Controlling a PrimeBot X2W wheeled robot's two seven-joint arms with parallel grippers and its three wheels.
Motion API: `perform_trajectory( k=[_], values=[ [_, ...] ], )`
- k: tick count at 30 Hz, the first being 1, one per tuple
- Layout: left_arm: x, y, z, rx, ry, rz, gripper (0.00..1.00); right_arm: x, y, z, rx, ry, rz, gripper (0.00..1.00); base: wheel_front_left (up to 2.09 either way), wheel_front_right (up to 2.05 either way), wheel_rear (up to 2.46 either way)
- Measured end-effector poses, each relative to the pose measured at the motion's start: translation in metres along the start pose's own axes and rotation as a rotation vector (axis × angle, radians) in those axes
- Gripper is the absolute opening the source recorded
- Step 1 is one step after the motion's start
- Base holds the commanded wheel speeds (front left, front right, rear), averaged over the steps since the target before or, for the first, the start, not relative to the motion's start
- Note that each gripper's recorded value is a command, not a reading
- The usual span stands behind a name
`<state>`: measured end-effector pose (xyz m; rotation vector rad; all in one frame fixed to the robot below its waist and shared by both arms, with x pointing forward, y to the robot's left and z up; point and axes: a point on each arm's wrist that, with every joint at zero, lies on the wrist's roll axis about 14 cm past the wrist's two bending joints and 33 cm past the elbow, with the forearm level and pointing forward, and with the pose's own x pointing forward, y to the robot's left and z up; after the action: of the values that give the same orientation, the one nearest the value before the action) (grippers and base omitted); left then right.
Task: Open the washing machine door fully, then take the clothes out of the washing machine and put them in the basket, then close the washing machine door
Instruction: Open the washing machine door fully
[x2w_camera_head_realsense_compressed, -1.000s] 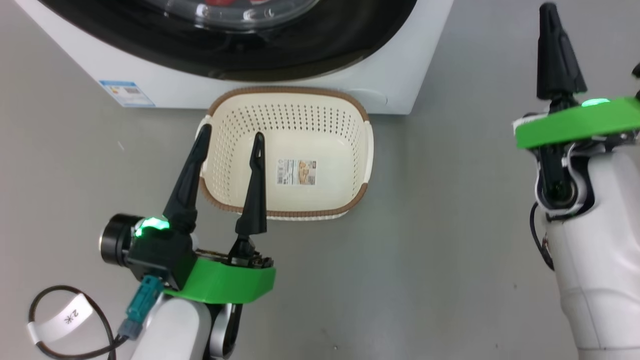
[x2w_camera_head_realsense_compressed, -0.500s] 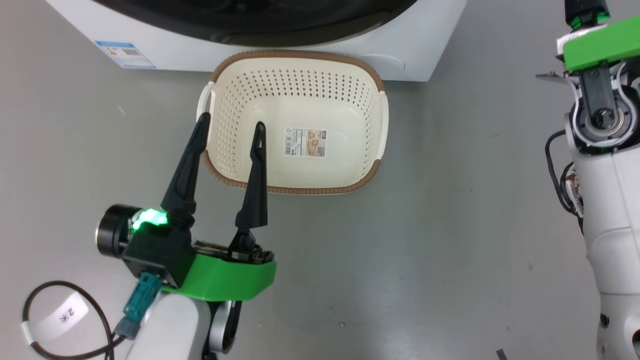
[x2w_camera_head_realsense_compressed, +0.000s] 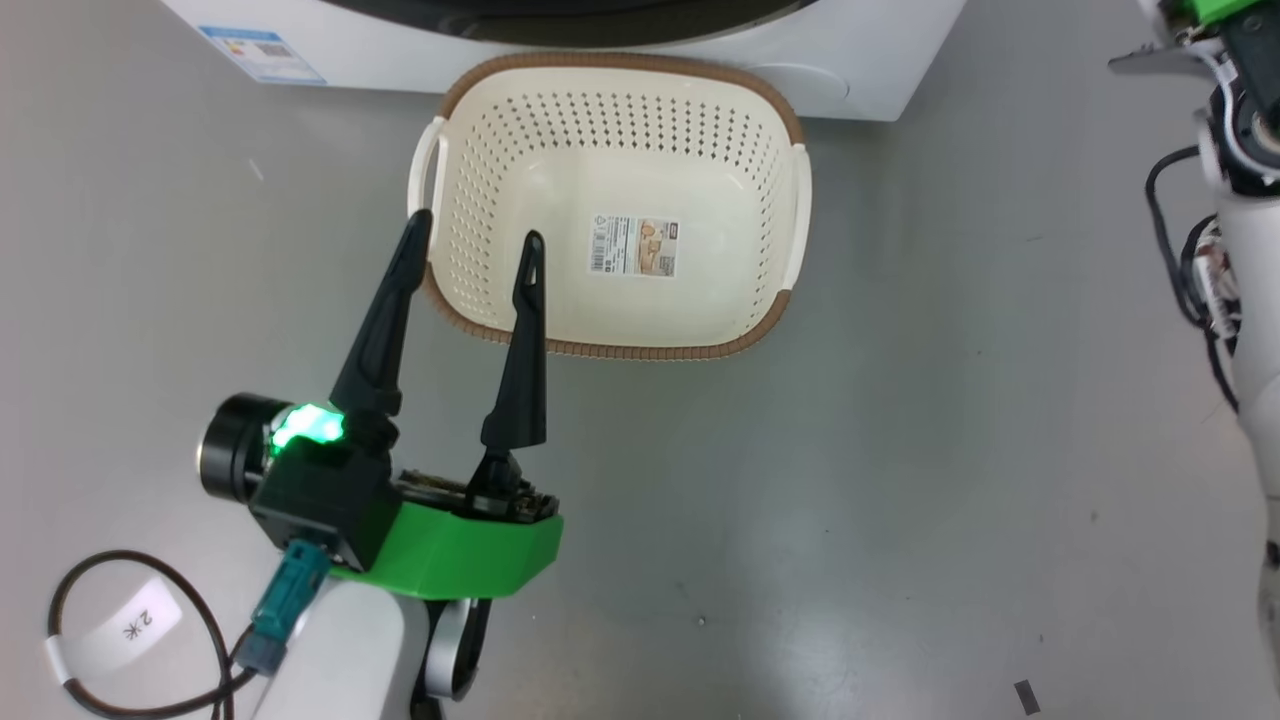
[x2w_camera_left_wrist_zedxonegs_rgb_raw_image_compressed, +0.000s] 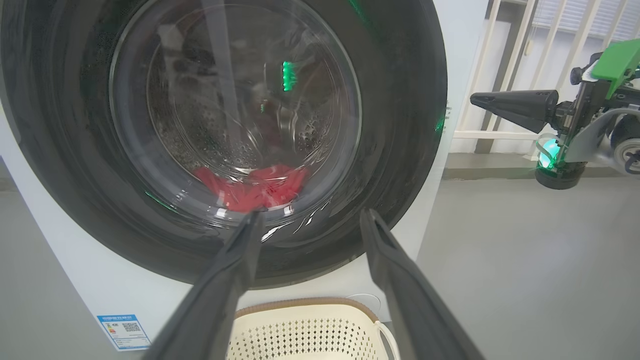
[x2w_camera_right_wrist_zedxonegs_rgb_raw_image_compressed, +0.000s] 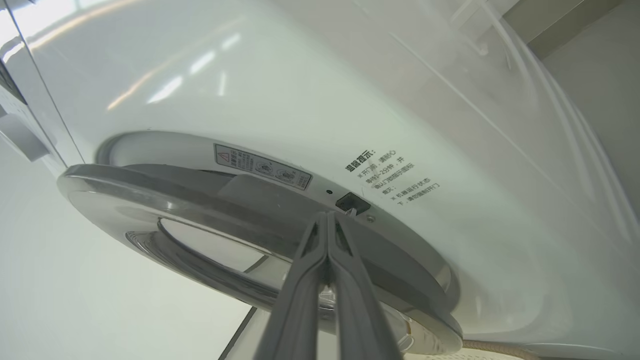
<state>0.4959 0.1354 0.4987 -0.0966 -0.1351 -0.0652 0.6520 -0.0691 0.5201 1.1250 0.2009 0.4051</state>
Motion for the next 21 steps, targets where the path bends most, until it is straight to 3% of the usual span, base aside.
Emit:
perform_trajectory(
  k=[21],
  values=[
    [-0.001, 0.015, -0.015, 0.021, 0.034, 0.029, 1.00, 0.043, -0.005, -0.021, 0.011, 0.130, 0.028, 0.00, 0.00, 0.00, 0.00]
  ],
)
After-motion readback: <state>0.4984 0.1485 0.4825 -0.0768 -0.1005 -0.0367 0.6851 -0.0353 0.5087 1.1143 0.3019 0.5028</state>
